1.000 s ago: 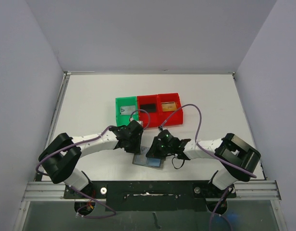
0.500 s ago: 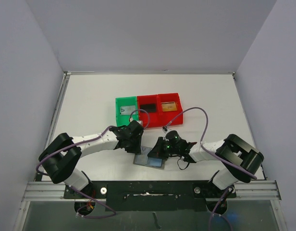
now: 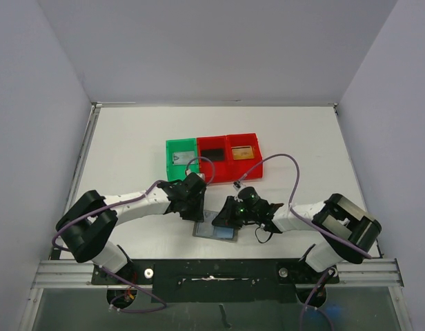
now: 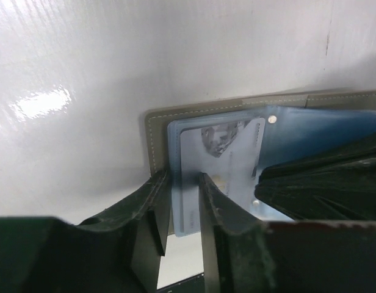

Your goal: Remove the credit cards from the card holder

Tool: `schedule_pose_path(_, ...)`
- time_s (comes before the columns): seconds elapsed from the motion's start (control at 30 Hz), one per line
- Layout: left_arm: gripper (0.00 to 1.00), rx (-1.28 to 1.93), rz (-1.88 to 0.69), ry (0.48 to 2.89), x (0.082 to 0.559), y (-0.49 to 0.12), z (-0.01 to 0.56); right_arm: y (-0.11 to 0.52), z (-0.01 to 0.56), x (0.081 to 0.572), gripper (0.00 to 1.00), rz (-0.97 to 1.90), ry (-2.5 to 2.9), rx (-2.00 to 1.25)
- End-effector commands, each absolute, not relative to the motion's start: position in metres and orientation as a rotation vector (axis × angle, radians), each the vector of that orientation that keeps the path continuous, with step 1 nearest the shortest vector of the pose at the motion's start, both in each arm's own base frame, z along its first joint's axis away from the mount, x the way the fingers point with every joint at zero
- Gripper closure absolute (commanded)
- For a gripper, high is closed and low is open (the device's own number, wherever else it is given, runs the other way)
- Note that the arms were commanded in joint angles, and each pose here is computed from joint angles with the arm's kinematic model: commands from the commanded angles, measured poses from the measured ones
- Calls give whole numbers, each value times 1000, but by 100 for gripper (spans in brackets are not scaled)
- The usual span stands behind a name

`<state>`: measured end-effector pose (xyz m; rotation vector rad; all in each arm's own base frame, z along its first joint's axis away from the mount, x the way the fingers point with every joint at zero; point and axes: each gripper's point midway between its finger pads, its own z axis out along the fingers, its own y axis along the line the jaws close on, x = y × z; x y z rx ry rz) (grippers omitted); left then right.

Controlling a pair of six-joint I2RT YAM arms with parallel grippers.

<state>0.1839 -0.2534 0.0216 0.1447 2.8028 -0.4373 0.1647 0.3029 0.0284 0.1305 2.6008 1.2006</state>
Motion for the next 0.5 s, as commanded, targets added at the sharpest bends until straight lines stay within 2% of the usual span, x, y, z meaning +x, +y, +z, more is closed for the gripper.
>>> schedule_pose_path(0.0, 70, 126, -536, 2823, 176, -266, 37, 312, 30, 173, 85, 1168, 2592, 173)
schedule_pose_path(0.1, 61, 100, -617, 2796, 178, -274, 51, 307, 23, 174, 81, 1125, 2603, 215)
schedule_pose_path(0.37, 60, 4, -694, 2752, 181, -280, 62, 304, 24, 171, 72, 1109, 2604, 215)
schedule_pose_path(0.47, 59, -50, -634, 2732, 185, -270, 64, 302, 24, 170, 72, 1100, 2609, 219)
